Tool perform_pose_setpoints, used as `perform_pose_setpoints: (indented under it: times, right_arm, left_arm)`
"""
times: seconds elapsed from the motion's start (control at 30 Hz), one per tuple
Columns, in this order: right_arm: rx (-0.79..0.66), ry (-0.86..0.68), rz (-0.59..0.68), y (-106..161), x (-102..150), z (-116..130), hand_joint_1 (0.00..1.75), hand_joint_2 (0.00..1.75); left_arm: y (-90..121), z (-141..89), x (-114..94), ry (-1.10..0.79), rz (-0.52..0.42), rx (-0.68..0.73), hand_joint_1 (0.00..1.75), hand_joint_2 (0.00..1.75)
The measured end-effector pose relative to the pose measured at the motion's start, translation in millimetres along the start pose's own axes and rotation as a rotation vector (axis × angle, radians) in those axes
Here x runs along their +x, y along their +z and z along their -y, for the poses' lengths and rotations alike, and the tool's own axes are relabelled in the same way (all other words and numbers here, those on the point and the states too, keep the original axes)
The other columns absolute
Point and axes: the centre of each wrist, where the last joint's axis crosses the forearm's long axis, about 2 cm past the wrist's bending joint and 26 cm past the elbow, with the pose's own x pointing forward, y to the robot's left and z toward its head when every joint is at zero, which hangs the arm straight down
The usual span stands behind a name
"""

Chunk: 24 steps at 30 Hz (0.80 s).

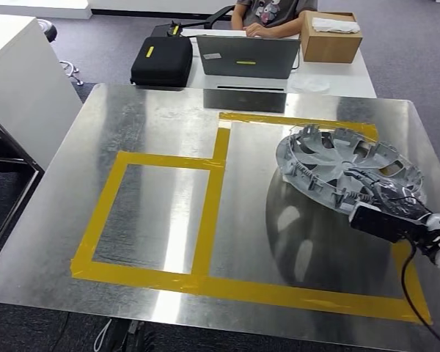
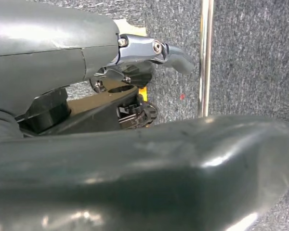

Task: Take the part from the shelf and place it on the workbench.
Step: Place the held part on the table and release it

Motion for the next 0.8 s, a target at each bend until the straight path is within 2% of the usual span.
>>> perform_pose_setpoints:
  times: [0.07,0.13,0.23,0.37,0.43,0.6,0.7,0.8]
  right_arm:
    - [-0.01,0.052,-0.009,8,-4,16,0.0,1.75]
    - [-0.082,0.127,-0.014,10,-1,24,0.0,1.75]
    - [-0.215,0.223,0.005,7,9,19,0.0,1.75]
    - [-0.342,0.242,0.067,2,28,7,0.0,1.75]
    - [-0.346,0.22,0.086,1,36,4,0.0,1.75]
    - [-0.204,0.189,0.094,6,33,13,0.0,1.75]
    - [-0.246,0.221,0.111,7,34,15,0.0,1.75]
    - [-0.358,0.245,0.163,6,43,9,0.0,1.75]
  left_arm:
    - [0,-1,0,0.003,-0.001,0.003,0.0,0.0]
    - [0,-2,0,0.009,0.0,0.007,0.0,0.0]
    - [0,-1,0,0.018,0.007,0.011,0.0,0.0]
    - [0,0,-1,0.019,0.01,0.014,0.0,0.0]
    - [1,1,-1,0.02,0.01,0.013,0.0,0.0]
    - [1,1,-2,0.021,0.008,0.011,0.0,0.0]
    - [1,1,-3,0.022,0.007,0.01,0.0,0.0]
    - [2,3,-3,0.023,0.006,0.01,0.0,0.0]
